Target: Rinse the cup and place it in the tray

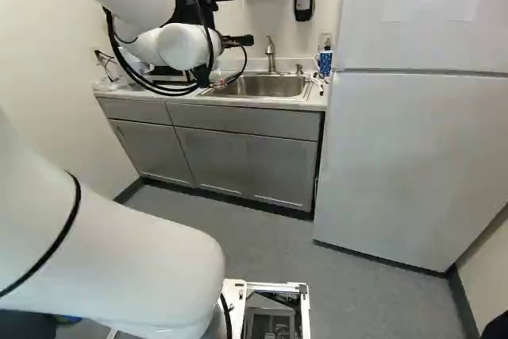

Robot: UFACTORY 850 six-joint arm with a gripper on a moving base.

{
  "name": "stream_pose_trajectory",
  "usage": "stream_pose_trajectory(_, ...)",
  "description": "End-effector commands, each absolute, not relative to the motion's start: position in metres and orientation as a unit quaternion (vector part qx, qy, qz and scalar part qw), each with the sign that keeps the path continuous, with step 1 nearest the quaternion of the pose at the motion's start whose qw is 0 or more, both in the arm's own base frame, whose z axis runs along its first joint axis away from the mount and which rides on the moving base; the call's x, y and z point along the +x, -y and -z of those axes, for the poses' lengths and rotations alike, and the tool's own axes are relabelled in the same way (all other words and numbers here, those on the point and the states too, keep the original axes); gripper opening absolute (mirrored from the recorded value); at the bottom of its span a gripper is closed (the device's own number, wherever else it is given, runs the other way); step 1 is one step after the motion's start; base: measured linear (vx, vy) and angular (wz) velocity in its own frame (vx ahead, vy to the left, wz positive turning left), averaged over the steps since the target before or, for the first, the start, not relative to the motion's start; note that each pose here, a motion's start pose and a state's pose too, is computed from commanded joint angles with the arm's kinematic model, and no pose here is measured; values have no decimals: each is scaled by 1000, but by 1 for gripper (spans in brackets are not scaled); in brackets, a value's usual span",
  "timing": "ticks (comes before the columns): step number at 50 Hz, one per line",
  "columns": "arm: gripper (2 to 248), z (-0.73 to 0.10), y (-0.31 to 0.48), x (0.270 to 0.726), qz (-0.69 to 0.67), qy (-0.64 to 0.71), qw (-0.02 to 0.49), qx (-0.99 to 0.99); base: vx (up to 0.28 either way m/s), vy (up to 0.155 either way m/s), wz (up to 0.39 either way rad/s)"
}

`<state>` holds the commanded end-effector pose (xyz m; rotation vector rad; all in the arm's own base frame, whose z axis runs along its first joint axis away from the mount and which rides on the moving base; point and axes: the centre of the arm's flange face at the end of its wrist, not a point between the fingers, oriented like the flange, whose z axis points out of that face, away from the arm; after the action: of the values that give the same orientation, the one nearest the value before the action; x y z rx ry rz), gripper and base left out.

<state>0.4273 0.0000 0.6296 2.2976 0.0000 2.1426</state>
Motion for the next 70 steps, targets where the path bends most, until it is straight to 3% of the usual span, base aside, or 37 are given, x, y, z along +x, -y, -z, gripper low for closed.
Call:
stream_pose_trajectory(51,247,-630,0,427,-682,0,0,731,149,-27,-7)
stream_pose_trajectory(70,247,-630,0,427,-682,0,0,731,157,-2,152)
